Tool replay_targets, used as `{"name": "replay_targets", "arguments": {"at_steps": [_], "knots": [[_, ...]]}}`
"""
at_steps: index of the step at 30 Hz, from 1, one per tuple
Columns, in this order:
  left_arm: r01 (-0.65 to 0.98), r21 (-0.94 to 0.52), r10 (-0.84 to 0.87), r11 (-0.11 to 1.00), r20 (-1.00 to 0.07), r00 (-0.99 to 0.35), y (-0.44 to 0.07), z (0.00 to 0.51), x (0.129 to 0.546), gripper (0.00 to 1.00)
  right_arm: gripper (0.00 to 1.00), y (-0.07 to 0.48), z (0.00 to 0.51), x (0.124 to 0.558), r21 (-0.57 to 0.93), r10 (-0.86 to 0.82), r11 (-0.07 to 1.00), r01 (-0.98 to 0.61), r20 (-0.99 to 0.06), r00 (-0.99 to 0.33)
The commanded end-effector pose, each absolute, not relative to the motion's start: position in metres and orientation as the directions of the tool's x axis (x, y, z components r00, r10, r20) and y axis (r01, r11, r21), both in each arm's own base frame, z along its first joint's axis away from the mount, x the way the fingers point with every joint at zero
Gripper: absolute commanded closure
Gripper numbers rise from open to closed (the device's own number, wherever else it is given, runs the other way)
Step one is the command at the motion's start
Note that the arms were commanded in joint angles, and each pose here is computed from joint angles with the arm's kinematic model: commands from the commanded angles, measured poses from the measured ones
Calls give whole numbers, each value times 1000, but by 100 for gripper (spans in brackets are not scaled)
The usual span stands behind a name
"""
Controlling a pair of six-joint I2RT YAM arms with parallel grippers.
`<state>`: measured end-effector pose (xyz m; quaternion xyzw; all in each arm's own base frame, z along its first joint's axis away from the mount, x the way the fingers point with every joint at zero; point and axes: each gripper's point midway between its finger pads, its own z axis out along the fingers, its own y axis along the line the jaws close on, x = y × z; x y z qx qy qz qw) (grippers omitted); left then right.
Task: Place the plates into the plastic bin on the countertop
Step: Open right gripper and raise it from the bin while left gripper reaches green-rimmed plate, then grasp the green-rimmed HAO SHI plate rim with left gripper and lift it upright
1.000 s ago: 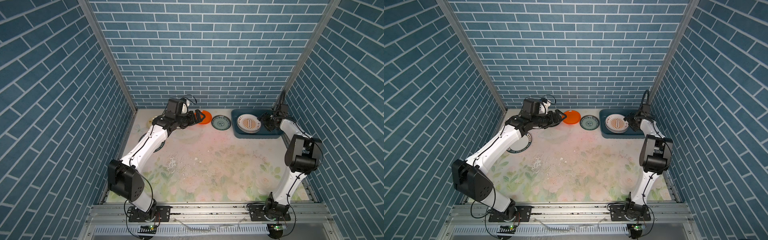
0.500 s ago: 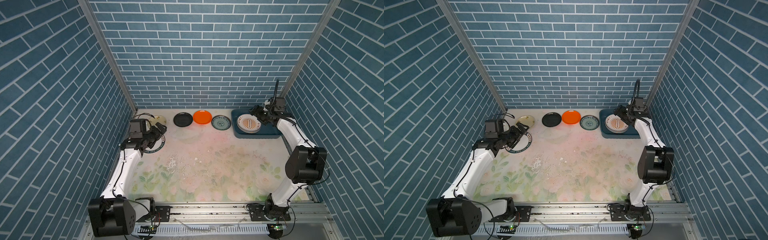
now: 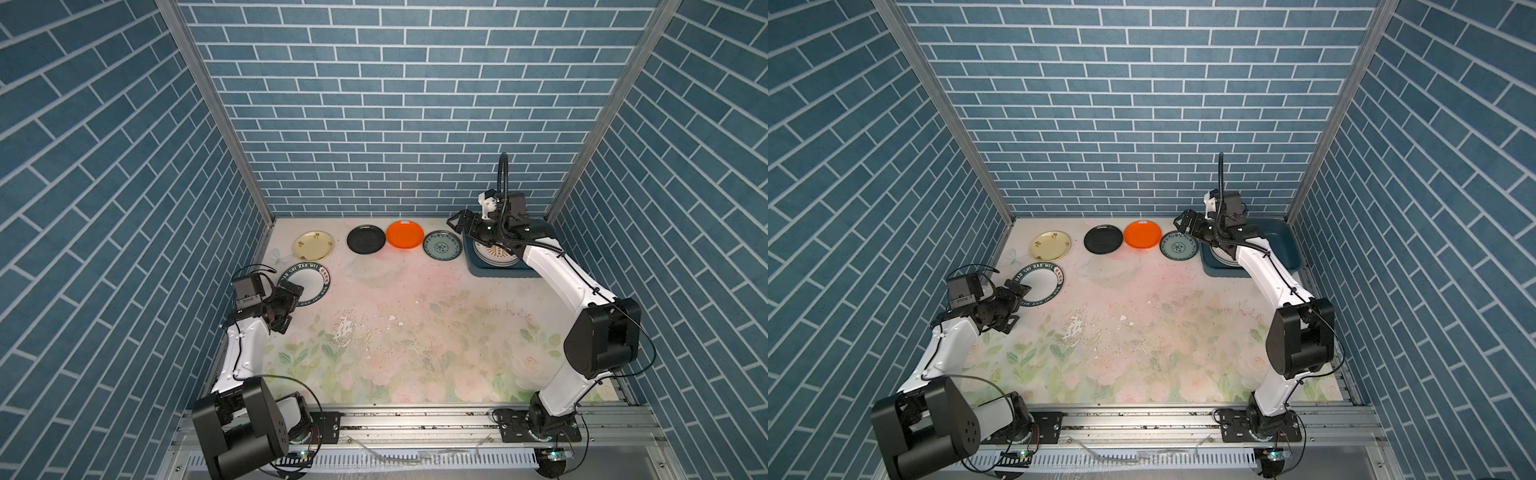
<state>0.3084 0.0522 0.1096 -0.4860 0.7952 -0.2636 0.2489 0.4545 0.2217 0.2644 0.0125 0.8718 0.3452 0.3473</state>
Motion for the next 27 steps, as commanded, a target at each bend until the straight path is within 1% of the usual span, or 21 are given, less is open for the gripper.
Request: {"name": "replay_targets", "arguments": {"at_steps": [1,7,12,17,20,22,23,27], "knots": [[-619,-692,-905,373,-125,-406,58,103,319,4,1,237,282,452,628,275,737,-249,-615,-739],[-632,-698,-916,337,-87,-393,69,80,334,6,1,240,283,453,614,279,751,-241,-627,-727],[-626,-715,-918,311,-55,-393,72,61,348,11,1,232,287,453,599,293,768,-227,-644,-707],[-630,-717,-919,298,-36,-394,75,45,356,24,2,225,285,453,584,308,787,-197,-650,-695],[-636,-715,-923,292,-36,-384,77,39,358,28,1,221,284,452,577,314,796,-184,-653,-690],[-651,-706,-925,280,-17,-380,74,27,352,31,1,220,284,452,574,316,799,-178,-653,-688],[-654,-706,-927,273,-11,-375,74,24,352,34,2,219,283,452,572,317,802,-174,-653,-688],[-662,-704,-929,257,8,-370,73,14,353,52,2,218,284,454,569,319,806,-165,-652,-688]]}}
